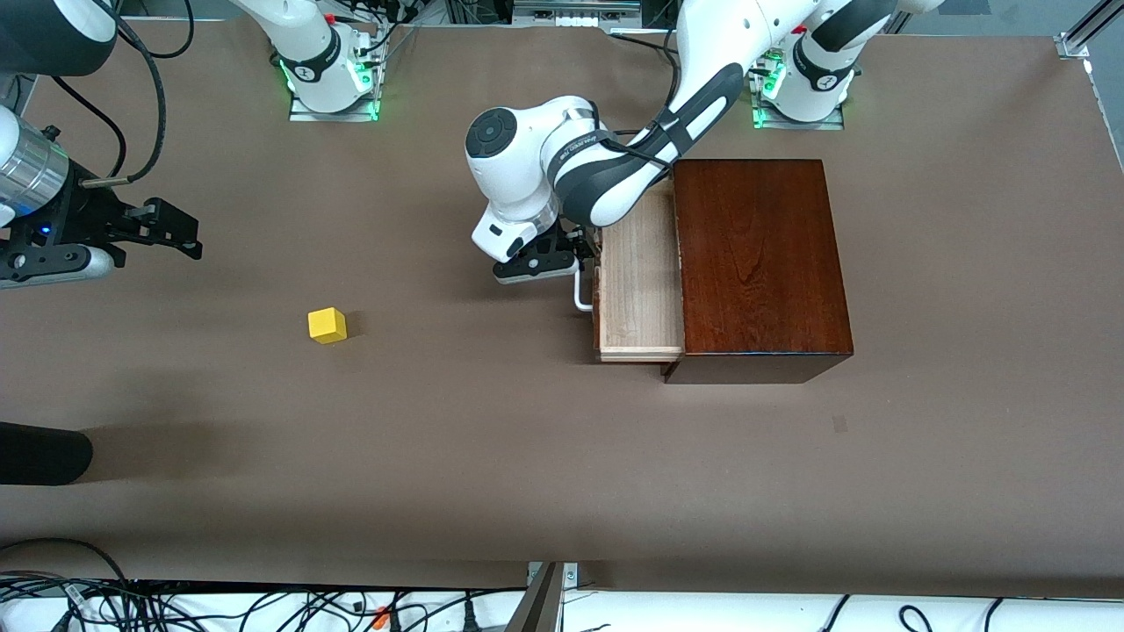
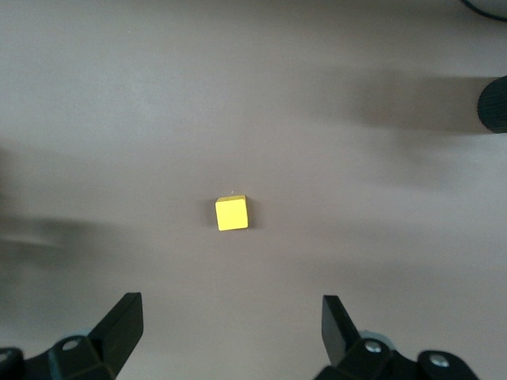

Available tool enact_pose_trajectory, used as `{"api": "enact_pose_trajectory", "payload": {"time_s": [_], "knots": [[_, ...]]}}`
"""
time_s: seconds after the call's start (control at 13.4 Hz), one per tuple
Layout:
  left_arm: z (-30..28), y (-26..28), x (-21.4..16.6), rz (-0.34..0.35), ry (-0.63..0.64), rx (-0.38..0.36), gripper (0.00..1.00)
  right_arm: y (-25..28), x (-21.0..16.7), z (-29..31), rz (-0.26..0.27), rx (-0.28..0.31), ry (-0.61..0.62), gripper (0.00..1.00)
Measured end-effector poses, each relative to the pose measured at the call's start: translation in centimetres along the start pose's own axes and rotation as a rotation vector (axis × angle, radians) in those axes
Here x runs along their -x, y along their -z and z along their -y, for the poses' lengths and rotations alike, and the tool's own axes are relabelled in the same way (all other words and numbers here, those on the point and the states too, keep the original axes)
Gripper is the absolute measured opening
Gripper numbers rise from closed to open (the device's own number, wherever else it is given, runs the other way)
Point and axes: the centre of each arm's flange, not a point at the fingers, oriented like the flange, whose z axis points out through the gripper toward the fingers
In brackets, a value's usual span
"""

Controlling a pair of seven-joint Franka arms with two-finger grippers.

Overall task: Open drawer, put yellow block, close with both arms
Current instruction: 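Pull the drawer open with the left gripper while the right gripper reaches out, then grasp the yellow cube with the right gripper while the left gripper withdraws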

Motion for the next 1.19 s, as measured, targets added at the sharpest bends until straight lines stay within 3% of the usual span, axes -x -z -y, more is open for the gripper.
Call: {"api": "enact_pose_trajectory", "payload": {"time_s": [0.22, 0.52, 0.82, 0.97, 1.19], "knots": [[0.0, 0.0, -0.1, 0.001, 0.007, 0.001, 1.00, -0.9, -0.3, 0.0, 0.015, -0.001, -0.001, 1.00], [-1.1, 0.5, 0.4, -0.016, 0.018, 0.052, 1.00, -6.3, -2.0, -0.1, 0.105, 0.001, 0.009, 1.00], [-1.6, 1.1, 0.5, -0.025, 0.029, 0.076, 1.00, -11.9, -3.5, -0.8, 0.178, -0.022, 0.185, 1.00], [-1.0, 2.4, -0.8, -0.019, 0.059, 0.095, 1.00, -15.6, -4.2, -0.6, 0.168, -0.058, 0.187, 1.00], [3.0, 7.4, -4.3, 0.065, 0.100, 0.131, 1.00, -22.8, -3.6, -1.2, 0.138, -0.064, 0.152, 1.00]]}}
